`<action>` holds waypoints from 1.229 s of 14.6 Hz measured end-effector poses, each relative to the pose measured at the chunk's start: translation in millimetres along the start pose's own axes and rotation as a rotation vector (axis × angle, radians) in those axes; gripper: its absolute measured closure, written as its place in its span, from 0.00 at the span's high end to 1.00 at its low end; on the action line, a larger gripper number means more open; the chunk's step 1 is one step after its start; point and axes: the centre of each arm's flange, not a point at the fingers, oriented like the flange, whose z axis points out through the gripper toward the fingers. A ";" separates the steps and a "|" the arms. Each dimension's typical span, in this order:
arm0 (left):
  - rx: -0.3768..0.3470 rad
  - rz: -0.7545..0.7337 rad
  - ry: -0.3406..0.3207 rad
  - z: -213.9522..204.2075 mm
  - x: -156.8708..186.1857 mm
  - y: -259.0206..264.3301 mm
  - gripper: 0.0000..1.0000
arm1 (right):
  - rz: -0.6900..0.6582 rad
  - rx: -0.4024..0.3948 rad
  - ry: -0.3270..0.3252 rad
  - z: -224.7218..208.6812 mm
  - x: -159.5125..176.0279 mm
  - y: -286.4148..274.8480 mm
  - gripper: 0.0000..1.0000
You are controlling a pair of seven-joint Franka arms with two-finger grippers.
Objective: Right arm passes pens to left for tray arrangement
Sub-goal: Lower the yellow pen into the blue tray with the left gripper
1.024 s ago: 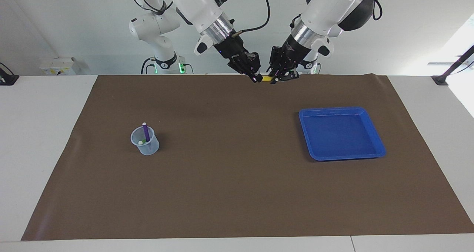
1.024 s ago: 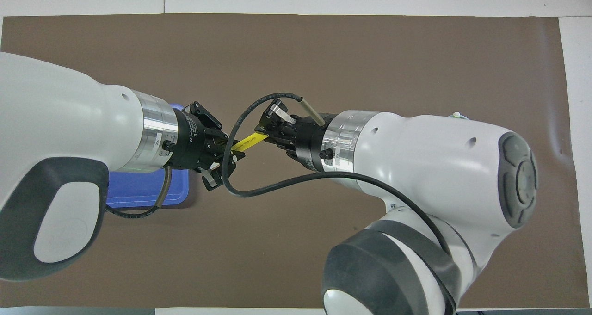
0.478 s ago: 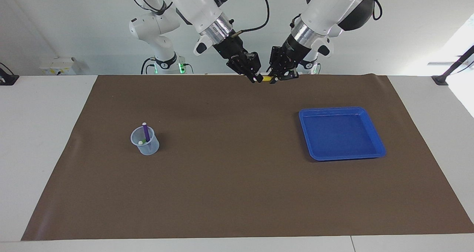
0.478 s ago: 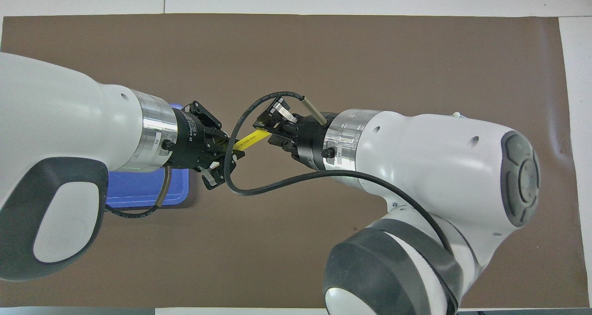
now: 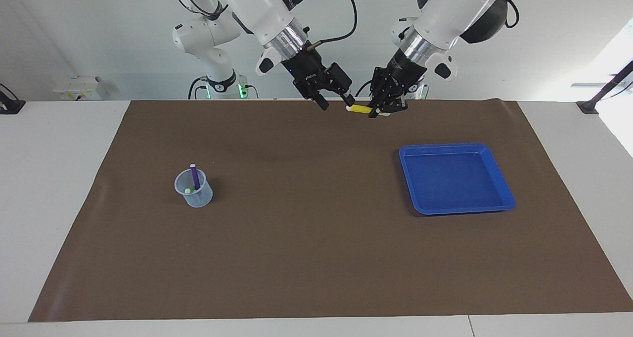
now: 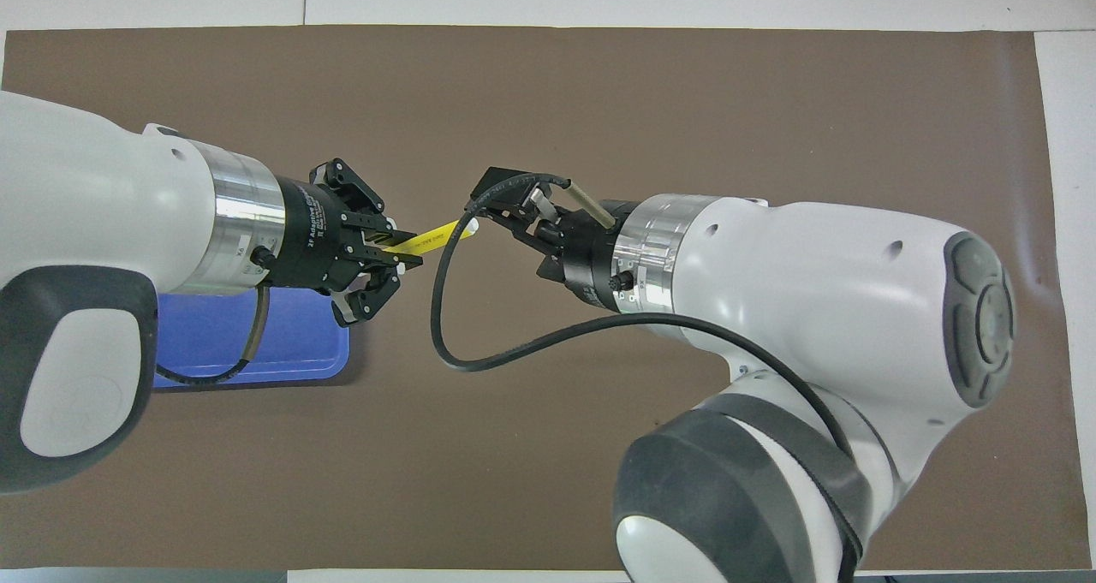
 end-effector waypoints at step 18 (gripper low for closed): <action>0.357 1.526 0.160 84.8 274.2 75.9 0.17 | -0.746 -0.625 -0.084 -67.5 129.6 148.1 1.00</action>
